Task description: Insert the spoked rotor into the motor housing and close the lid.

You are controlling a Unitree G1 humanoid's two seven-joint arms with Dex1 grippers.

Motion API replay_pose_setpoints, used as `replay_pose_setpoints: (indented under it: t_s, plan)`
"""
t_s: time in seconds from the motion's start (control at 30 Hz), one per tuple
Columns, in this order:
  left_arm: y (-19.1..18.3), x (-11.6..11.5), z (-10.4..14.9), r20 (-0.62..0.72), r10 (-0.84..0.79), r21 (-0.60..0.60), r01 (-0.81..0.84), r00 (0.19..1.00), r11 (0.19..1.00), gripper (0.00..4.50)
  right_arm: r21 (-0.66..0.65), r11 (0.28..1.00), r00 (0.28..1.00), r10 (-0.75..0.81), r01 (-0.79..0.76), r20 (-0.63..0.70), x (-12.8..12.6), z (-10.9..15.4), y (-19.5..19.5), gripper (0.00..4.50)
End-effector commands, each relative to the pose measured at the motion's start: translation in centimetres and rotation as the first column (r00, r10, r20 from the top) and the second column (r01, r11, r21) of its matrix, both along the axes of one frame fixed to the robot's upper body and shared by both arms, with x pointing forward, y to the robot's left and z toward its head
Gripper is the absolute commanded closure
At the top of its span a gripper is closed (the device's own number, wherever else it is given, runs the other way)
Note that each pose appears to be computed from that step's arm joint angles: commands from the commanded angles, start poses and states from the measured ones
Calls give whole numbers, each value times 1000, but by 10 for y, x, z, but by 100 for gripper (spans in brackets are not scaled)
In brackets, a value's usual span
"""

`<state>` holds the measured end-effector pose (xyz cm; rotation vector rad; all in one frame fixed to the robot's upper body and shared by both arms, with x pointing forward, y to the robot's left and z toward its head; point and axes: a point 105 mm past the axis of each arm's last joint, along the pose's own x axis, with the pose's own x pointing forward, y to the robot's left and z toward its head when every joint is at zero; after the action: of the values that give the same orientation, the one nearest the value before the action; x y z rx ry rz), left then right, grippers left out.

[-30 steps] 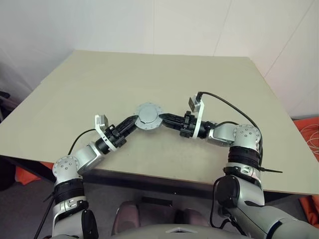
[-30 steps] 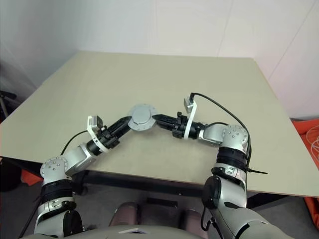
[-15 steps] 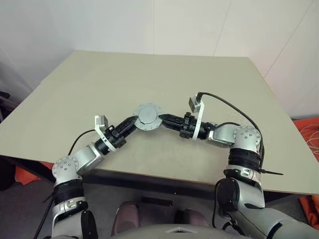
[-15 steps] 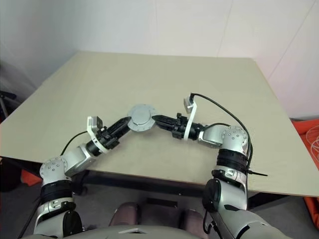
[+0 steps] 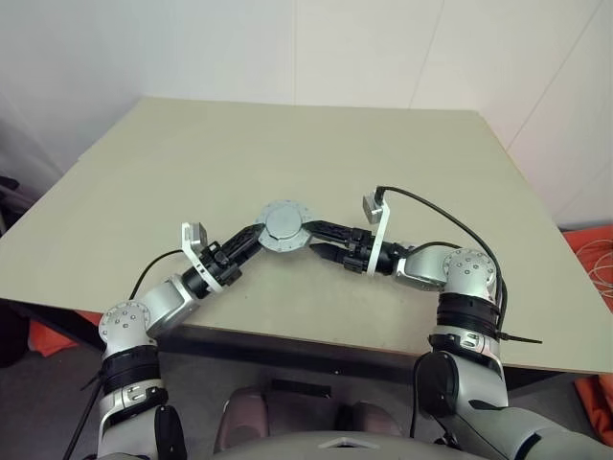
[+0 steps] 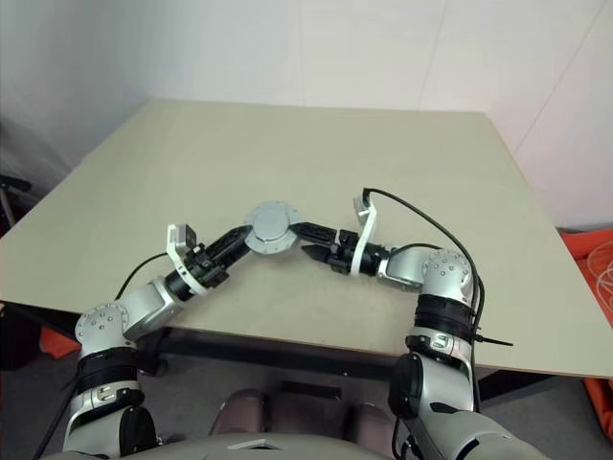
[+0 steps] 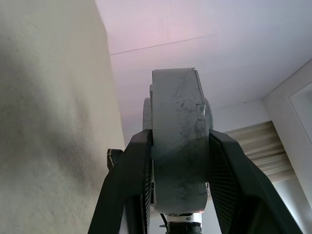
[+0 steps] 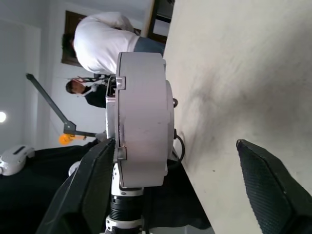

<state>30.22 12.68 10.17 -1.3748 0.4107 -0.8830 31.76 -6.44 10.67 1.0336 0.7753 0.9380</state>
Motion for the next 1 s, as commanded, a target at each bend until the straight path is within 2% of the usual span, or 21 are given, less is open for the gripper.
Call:
replay_pose_setpoints:
  t_s: [0.03,0.2,0.37,0.43,0.6,0.7,0.77,0.87,1.0]
  plan:
    - [-4,-1,19,77,-13,-28,15,997,1000,327,28,1000,1000,-2,1,31,1,10,-4,0]
    - [12,10,22,78,112,-34,-110,991,993,327,0,998,996,-66,67,60,10,14,-20,0]
    - [28,10,23,70,182,-39,-180,981,983,327,-12,996,987,-81,83,136,14,29,-33,0]
    - [38,15,23,60,252,-40,-250,966,968,327,-63,995,982,-62,75,178,13,31,-34,0]
    - [68,32,17,6,456,-33,-455,890,890,327,-257,966,948,51,33,316,6,29,-35,0]
    - [85,44,6,-66,571,-5,-573,818,820,327,-327,945,906,130,10,403,2,32,-34,0]
    - [97,49,6,-93,624,-39,-629,776,777,327,-368,930,873,170,12,458,1,33,-35,0]
    - [112,55,8,-137,684,-90,-697,716,712,327,-367,930,853,189,3,486,0,36,-35,0]
    - [127,64,1,-217,740,-78,-767,637,637,327,-374,927,843,204,-3,497,-1,34,-35,0]
